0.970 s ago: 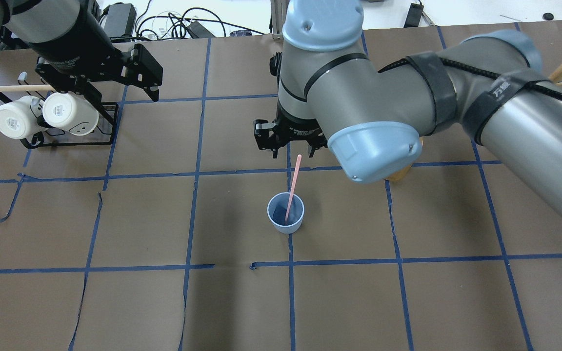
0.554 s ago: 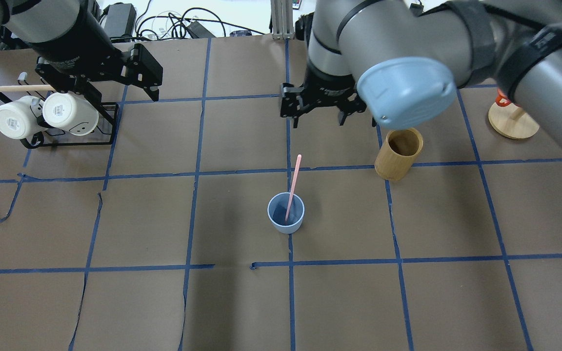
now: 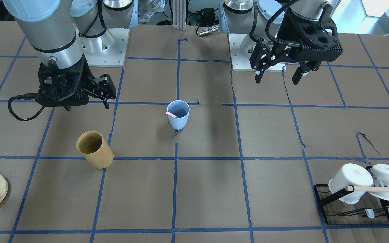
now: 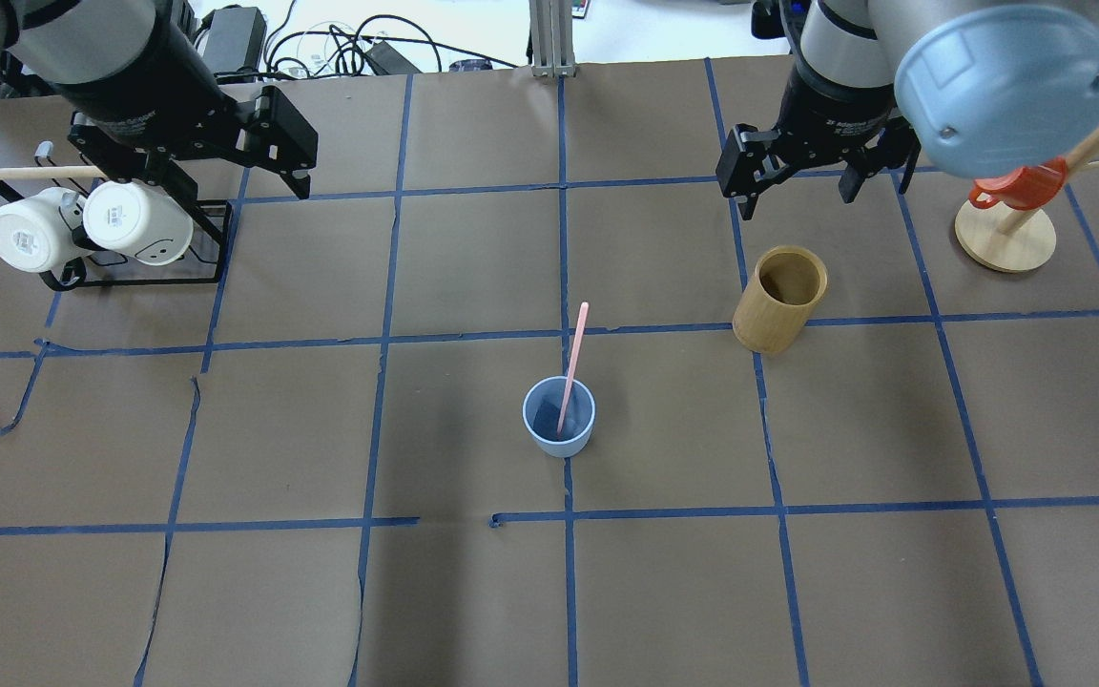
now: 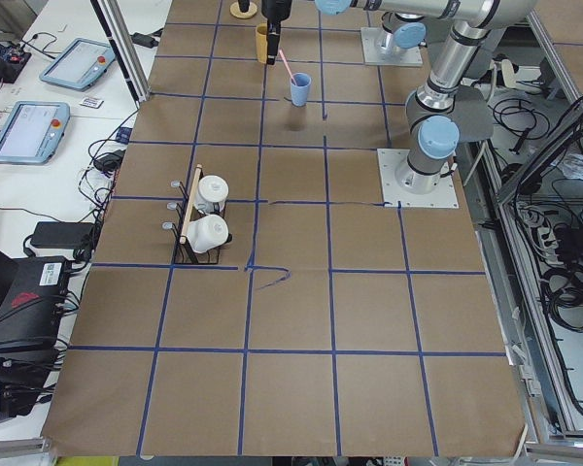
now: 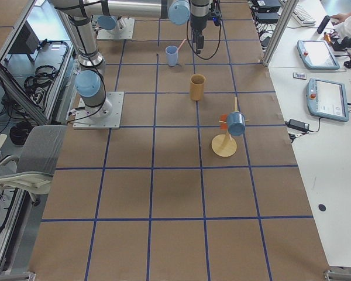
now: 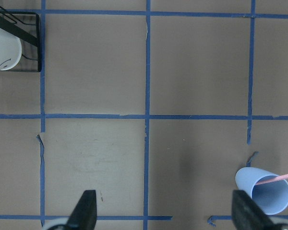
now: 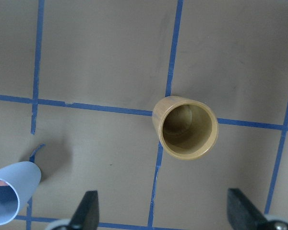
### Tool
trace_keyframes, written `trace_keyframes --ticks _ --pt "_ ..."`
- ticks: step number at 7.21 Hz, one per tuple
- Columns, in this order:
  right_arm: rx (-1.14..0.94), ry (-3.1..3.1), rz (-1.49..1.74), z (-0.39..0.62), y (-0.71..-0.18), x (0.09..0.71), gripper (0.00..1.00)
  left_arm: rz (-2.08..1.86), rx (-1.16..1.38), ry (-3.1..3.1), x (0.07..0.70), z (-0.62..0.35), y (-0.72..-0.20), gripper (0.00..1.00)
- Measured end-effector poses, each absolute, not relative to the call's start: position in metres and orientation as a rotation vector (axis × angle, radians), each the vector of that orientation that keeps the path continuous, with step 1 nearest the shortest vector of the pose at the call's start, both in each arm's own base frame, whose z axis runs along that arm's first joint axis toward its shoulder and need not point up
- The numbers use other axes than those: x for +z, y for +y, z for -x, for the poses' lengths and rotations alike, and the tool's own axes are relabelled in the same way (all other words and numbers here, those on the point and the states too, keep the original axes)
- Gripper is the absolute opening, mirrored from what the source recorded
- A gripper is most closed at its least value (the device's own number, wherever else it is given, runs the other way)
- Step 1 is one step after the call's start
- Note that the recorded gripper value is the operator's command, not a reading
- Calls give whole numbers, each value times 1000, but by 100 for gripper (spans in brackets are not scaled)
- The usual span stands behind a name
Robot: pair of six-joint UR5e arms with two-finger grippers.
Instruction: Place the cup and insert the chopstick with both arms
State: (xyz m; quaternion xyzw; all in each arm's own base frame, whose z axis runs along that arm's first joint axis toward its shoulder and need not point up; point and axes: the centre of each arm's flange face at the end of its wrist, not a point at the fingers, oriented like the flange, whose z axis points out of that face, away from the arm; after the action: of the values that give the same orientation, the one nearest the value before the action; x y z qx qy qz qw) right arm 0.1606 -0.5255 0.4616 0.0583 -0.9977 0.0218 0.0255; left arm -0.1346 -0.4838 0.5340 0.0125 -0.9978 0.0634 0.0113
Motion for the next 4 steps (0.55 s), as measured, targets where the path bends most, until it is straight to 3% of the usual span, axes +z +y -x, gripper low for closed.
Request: trace_keyframes --ticks 4 --pt "146 -3077 -120 -156 -520 483 100 -39 198 -3113 534 135 -484 100"
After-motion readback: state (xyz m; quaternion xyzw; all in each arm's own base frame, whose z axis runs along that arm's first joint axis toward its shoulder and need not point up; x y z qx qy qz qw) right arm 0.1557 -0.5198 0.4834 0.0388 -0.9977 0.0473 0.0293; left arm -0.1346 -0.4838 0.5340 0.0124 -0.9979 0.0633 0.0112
